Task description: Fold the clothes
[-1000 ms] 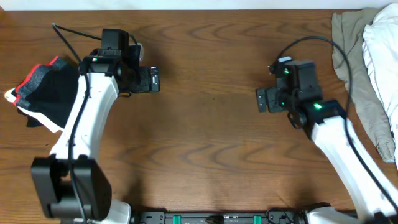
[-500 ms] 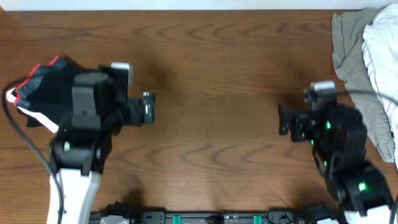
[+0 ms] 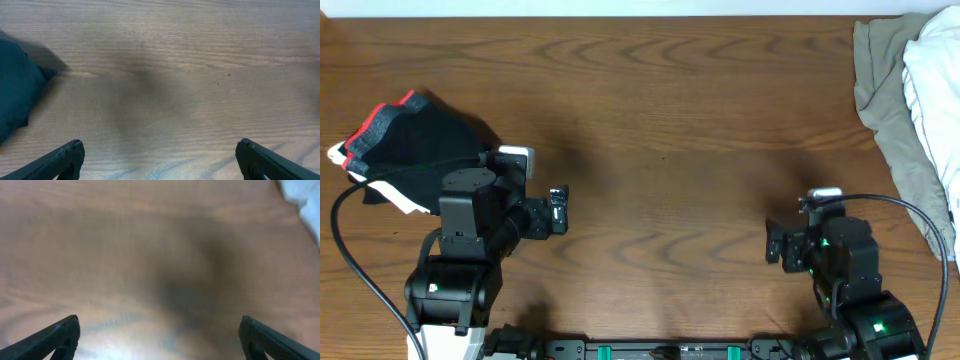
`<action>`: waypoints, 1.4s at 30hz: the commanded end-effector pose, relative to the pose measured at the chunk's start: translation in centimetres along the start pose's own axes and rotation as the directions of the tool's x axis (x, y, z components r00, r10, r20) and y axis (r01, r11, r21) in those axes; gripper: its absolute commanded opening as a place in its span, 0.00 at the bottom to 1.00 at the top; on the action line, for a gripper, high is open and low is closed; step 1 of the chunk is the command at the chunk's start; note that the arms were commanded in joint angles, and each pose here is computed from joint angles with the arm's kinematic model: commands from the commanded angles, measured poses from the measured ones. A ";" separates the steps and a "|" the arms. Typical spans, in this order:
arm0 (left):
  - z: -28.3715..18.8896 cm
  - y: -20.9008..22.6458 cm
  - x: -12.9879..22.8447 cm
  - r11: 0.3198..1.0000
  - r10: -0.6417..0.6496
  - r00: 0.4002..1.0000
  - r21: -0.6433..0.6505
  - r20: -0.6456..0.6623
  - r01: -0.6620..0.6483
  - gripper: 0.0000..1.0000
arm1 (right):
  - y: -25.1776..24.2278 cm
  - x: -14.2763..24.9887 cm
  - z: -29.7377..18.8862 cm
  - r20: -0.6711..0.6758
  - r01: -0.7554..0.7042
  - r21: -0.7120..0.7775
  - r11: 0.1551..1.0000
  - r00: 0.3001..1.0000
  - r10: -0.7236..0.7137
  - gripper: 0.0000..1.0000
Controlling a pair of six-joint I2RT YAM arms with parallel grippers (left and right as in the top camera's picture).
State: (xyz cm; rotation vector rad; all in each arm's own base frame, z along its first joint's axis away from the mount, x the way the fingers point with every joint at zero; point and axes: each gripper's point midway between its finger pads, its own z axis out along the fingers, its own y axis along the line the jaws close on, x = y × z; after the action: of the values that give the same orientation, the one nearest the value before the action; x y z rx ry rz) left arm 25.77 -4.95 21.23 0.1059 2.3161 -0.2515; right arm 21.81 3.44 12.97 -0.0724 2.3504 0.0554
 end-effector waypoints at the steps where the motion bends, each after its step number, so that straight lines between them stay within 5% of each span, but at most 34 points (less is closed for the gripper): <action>1: -0.1 0.1 -0.1 1.000 0.005 1.000 -0.008 0.006 -0.005 0.98 | -0.4 1.2 0.1 -0.046 -0.011 0.021 1.000 0.999 0.012 0.99; 17: -0.1 0.1 -0.1 1.000 0.005 1.000 -0.008 0.006 -0.005 0.98 | -0.8 3.5 -0.5 -0.115 -0.003 0.032 0.999 0.993 0.007 0.99; 34: -0.1 0.1 -0.1 1.000 0.005 1.000 -0.008 0.006 -0.005 0.98 | -3.7 0.7 -5.2 0.238 -0.144 0.091 0.985 0.964 0.119 0.99; 42: -0.1 0.1 -0.1 1.000 0.005 1.000 -0.008 0.006 -0.005 0.98 | -4.0 0.0 -2.7 0.394 -0.179 0.057 0.982 0.908 0.143 0.99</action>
State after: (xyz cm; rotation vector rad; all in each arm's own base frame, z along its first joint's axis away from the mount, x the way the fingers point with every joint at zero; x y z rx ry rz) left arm 25.76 -4.95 21.18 0.1058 2.3172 -0.2515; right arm 19.61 -0.89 16.25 0.1533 1.9462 0.0136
